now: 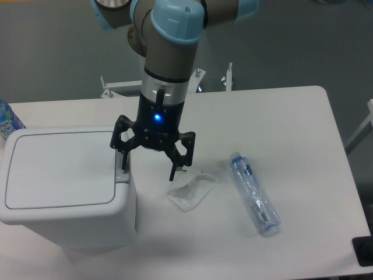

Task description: Open the trash can

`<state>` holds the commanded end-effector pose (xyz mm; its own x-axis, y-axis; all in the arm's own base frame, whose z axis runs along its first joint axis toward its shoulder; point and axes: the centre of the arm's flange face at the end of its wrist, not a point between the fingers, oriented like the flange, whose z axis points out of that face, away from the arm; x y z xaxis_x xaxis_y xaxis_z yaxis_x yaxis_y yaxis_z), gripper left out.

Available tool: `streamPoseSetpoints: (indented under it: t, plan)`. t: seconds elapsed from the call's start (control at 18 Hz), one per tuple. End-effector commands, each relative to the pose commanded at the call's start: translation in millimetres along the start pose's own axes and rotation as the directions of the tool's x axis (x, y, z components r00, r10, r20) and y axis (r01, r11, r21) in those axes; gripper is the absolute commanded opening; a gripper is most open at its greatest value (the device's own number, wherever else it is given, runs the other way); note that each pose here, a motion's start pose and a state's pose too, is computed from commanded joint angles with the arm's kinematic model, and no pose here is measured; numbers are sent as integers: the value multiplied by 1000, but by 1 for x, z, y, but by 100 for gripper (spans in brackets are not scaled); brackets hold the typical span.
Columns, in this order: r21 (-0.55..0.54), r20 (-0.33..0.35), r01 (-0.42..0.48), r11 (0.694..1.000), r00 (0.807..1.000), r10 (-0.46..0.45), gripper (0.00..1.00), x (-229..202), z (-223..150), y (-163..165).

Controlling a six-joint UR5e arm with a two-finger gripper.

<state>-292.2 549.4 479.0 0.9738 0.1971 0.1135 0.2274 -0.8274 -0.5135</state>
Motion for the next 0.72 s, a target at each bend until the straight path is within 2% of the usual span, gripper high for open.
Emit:
streamPoseSetpoints:
  t: [0.44,0.56,0.72]
  plan:
    - [7,4,0,1000,1000,0,100,-1,-2,-1]
    - [35,16,-2,999,1000,1,100,-2,-16,-11]
    - [70,80,35,997,996,-41,100,-16,-46,-24]
